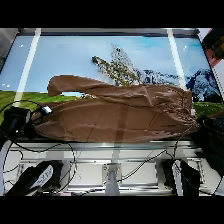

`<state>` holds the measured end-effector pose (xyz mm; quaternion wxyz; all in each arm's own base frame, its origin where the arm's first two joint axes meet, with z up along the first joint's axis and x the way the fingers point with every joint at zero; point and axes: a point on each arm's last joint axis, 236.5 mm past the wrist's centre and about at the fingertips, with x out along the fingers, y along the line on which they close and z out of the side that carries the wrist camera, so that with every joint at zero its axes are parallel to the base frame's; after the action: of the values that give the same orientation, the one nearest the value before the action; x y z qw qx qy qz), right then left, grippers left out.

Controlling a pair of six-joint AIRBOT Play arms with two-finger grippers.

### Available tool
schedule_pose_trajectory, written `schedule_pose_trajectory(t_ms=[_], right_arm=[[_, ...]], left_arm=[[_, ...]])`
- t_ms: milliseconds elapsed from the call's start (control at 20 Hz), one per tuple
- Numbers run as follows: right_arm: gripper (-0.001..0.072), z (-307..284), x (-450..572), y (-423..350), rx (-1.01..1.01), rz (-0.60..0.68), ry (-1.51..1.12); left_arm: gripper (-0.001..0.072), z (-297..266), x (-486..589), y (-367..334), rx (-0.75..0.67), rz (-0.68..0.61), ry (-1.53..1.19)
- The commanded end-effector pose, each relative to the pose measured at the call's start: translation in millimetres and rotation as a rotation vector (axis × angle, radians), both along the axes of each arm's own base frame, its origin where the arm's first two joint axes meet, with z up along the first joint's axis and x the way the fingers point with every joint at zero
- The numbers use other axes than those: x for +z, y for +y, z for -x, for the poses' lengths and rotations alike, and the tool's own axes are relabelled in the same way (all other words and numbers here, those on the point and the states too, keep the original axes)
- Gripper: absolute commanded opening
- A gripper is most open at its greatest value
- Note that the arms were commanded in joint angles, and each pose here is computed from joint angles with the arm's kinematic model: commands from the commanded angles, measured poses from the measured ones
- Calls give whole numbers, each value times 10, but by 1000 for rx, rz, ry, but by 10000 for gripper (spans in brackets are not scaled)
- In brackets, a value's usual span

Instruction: Fold the clothes and pants, and hang the long-sleeved shirts on hangers.

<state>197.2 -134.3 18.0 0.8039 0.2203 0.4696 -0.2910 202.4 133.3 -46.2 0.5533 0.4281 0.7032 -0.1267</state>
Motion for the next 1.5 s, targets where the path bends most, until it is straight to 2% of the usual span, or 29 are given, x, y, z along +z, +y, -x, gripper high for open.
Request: schedule_pose_trajectory(t_ms=[0,200,250,300,350,400,550,650,750,850,900,1000,1100,1200,1300,1450], right_arm=[[32,41,-17,-6,15,9,23],[33,40,-17,-4,15,9,23],[71,39,-17,-5,16,9,23],[219,39,-17,-3,17,9,24],[430,39,-16,-4,18,10,23],[575,38,-16,-3,18,9,23],[596,35,-11,-4,18,10,22],[595,14,16,-20,18,18,11],[595,-78,98,-82,18,49,-33],[593,-216,236,-175,17,97,-103],[592,-289,309,-217,16,119,-140],[592,-390,387,-271,15,140,-183],[592,-445,388,-308,15,147,-194],[592,-489,339,-333,14,141,-189],[592,-533,259,-360,14,130,-176],[592,-613,175,-403,13,120,-174]], left_arm=[[15,56,2,6,-29,-1,42],[24,20,0,4,-37,-1,29],[78,18,0,4,-37,-1,28],[245,19,0,4,-36,-1,28],[454,17,0,4,-36,-1,28],[538,8,-1,3,-38,0,24],[538,4,23,47,-45,-21,26],[535,-32,151,237,-46,-116,13],[534,-186,321,399,4,-194,-86],[531,-415,480,474,74,-200,-234],[475,-549,586,521,134,-194,-335],[437,-784,835,636,262,-181,-537],[437,-1010,1040,721,453,-116,-789],[438,-1230,1068,667,659,35,-1002],[438,-1402,901,490,775,183,-1044],[438,-1561,395,53,991,426,-927]])
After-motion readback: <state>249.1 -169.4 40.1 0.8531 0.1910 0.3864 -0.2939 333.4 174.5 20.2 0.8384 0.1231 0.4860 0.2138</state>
